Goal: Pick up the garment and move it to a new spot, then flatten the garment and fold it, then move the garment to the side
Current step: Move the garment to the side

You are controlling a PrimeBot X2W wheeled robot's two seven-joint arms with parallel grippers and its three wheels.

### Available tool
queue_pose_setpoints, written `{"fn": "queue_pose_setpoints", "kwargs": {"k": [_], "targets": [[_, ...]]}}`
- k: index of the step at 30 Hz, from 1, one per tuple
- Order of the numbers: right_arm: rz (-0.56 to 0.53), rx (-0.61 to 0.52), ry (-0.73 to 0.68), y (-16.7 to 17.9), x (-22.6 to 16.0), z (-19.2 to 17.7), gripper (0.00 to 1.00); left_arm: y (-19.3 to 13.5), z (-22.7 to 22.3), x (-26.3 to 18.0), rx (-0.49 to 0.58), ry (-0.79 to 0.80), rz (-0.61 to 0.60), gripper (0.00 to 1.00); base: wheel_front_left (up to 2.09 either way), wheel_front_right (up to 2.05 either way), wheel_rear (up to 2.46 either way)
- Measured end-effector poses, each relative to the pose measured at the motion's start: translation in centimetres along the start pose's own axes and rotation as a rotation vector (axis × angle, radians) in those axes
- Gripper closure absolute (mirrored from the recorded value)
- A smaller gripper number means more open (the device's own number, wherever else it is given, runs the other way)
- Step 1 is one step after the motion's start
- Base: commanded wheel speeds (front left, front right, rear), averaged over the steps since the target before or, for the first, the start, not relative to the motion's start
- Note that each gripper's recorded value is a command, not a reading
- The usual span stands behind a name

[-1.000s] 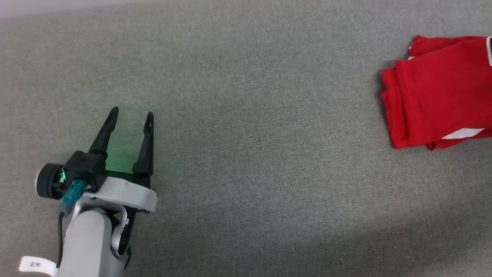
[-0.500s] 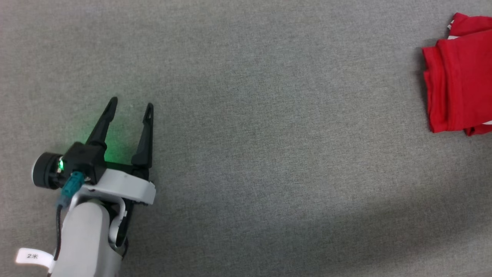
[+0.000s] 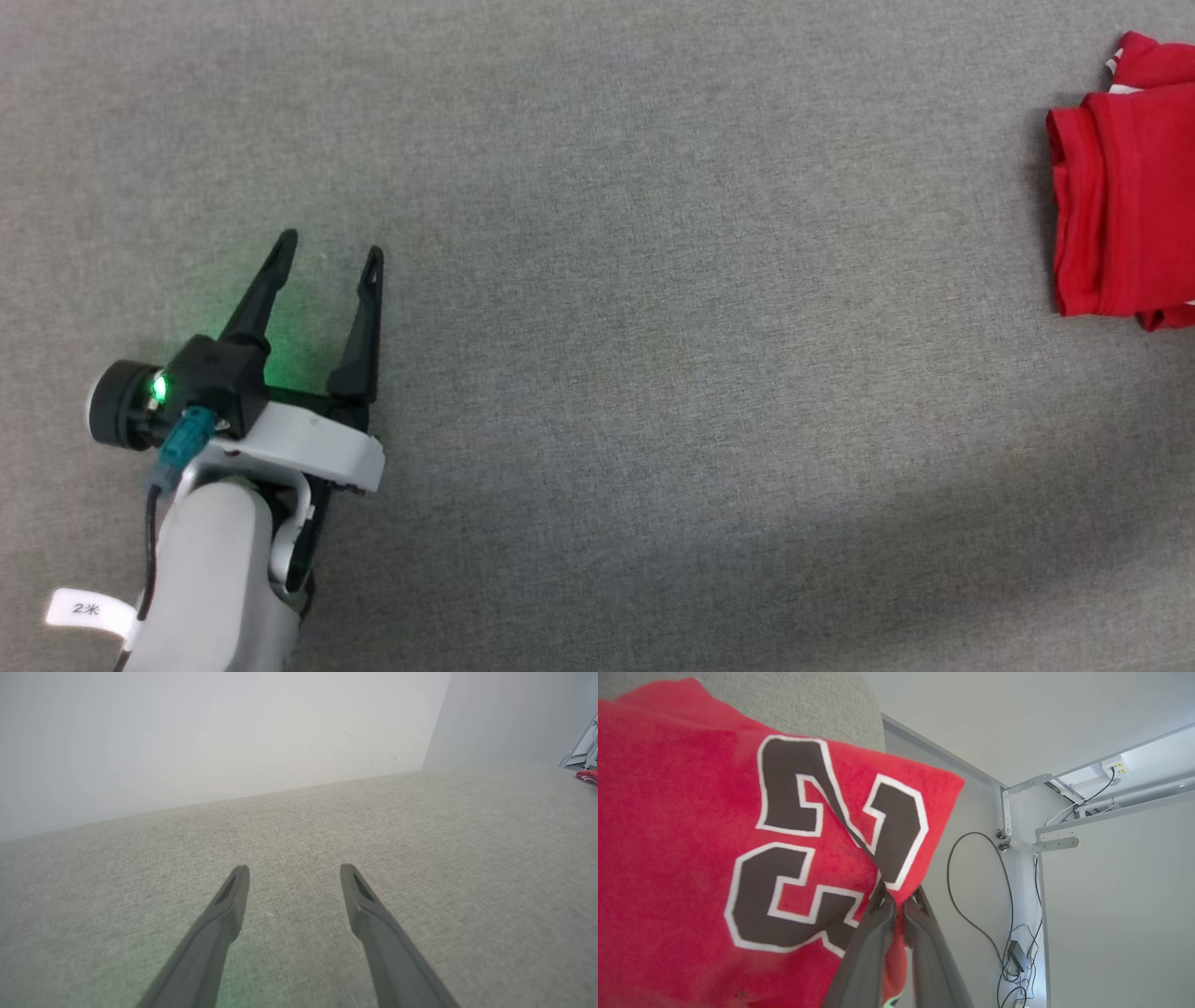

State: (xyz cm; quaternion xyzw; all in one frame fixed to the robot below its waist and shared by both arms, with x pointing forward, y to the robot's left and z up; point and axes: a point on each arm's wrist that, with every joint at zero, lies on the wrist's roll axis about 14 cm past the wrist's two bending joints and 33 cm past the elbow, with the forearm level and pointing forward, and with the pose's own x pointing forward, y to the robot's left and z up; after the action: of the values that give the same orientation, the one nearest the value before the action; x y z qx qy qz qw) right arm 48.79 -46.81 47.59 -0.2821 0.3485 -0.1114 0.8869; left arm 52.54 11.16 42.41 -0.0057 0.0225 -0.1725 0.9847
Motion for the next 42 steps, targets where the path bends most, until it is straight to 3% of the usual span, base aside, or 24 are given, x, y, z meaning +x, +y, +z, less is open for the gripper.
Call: {"fn": "queue_pose_setpoints", "kwargs": {"k": [1, 2, 3, 12, 25, 42], "targets": [[0.000, 0.003, -0.005, 0.0, 0.0, 0.1, 0.53, 0.0, 0.0, 0.0, 0.000, 0.000, 0.000, 0.00, 0.00, 0.00, 0.00], [0.000, 0.006, -0.006, 0.1, 0.0, 0.1, 0.23, 0.0, 0.1, -0.1, 0.001, 0.000, 0.000, 0.00, 0.00, 0.00, 0.00], [-0.001, 0.009, -0.010, 0.1, -0.1, 0.2, 0.01, 0.0, 0.2, -0.1, 0.001, -0.001, 0.001, 0.00, 0.00, 0.00, 0.00], [-0.008, 0.050, -0.088, -0.3, -1.4, 2.5, 0.00, -0.1, 1.6, -1.2, -0.009, -0.014, 0.016, 0.00, 0.00, 0.00, 0.00], [0.094, 0.143, -0.392, 2.8, -6.4, 8.3, 0.00, 0.0, 4.9, -5.5, -0.027, -0.056, 0.071, 0.00, 0.00, 0.00, 0.00], [0.227, 0.340, -0.696, 7.8, -14.5, 9.1, 0.00, 2.7, 9.1, -14.1, -0.013, -0.145, 0.215, 0.00, 0.00, 0.00, 0.00]]}}
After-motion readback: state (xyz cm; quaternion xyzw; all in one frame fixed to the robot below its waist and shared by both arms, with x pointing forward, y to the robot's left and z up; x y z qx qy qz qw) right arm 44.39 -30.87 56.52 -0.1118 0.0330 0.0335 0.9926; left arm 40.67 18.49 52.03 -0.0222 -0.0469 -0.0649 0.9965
